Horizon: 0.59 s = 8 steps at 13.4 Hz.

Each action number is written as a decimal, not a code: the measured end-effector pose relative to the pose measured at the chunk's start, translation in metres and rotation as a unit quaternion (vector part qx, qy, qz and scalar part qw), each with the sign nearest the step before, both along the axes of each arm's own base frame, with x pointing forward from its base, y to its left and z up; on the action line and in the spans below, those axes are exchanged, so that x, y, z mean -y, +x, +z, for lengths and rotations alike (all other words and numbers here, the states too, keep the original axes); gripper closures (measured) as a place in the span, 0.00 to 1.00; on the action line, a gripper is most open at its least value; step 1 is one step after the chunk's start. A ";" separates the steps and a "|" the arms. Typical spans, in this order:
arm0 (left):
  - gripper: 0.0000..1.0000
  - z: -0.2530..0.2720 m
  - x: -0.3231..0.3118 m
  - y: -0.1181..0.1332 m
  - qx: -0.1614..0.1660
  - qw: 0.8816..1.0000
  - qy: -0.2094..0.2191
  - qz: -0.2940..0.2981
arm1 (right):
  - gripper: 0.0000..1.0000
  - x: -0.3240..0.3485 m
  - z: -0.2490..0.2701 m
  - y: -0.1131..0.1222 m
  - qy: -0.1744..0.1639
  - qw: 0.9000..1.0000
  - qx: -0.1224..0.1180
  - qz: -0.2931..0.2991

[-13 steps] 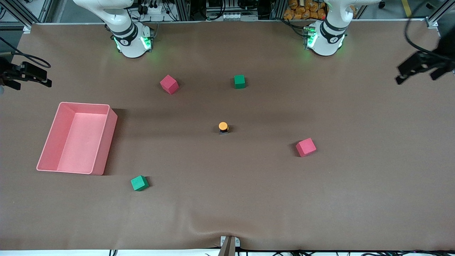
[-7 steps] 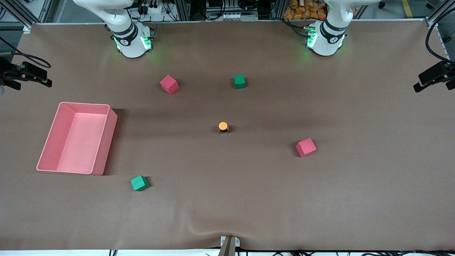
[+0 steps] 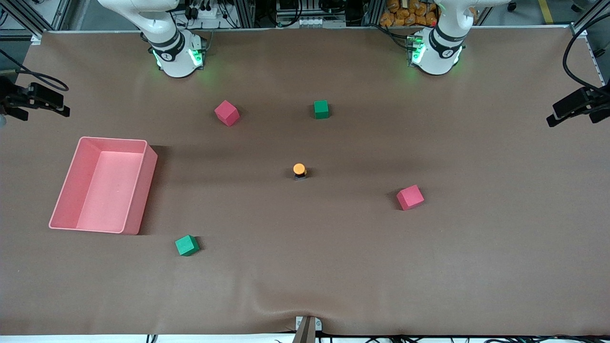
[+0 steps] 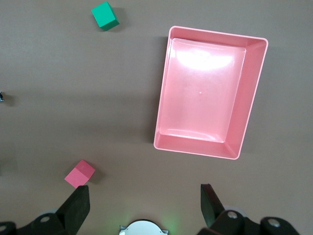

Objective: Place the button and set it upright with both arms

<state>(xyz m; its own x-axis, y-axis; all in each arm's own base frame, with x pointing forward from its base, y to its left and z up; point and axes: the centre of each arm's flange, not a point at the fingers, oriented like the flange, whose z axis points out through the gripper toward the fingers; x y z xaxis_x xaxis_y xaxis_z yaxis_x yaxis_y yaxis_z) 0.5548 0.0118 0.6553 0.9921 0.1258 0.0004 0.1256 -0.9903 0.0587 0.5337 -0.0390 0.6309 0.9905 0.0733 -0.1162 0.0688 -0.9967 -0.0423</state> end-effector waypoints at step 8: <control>0.00 -0.009 0.004 0.003 -0.008 1.000 0.000 -0.006 | 0.00 0.000 0.000 0.000 0.000 1.000 -0.001 0.000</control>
